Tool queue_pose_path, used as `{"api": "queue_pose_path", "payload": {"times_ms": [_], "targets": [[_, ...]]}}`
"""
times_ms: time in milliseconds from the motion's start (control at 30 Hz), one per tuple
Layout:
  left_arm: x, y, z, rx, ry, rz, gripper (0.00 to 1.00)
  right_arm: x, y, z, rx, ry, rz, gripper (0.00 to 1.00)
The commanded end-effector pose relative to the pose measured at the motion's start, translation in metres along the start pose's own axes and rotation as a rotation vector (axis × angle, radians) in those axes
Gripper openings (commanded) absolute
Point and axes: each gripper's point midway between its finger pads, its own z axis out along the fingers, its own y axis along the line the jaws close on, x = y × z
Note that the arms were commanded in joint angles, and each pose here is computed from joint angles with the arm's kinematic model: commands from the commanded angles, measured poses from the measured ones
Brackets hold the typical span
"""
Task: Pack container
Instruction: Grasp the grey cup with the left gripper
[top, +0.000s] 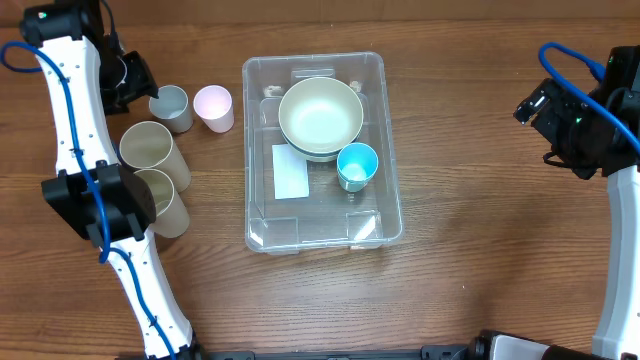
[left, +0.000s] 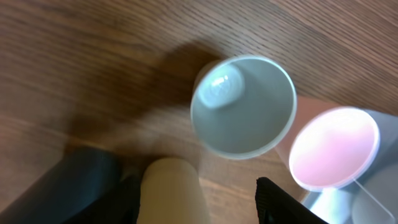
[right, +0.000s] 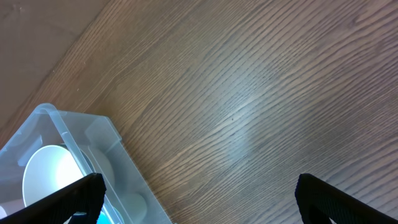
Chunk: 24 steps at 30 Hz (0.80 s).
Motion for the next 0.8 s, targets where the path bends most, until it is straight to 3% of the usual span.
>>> {"api": "queue_pose_path", "payload": {"times_ms": [0, 300, 467, 600, 700, 767], "targets": [[-0.002, -0.009, 0.02, 0.017, 0.017, 0.037, 0.6, -0.004, 0.001, -0.002, -0.004, -0.013, 0.006, 1.0], [-0.011, -0.013, 0.056, 0.012, 0.027, 0.054, 0.59, -0.004, 0.001, -0.002, -0.004, -0.013, 0.006, 1.0], [-0.014, -0.013, 0.065, 0.012, 0.026, 0.054, 0.36, -0.004, 0.001, -0.002, -0.004, -0.013, 0.006, 1.0], [-0.017, -0.013, 0.067, 0.014, 0.018, 0.055, 0.12, -0.004, 0.001, -0.002, -0.004, -0.013, 0.006, 1.0], [-0.017, -0.013, 0.067, 0.014, 0.02, 0.055, 0.04, -0.004, 0.001, -0.002, -0.004, -0.013, 0.006, 1.0], [-0.017, -0.014, 0.065, 0.015, 0.016, 0.055, 0.04, -0.004, 0.001, -0.002, -0.004, -0.013, 0.006, 1.0]]}}
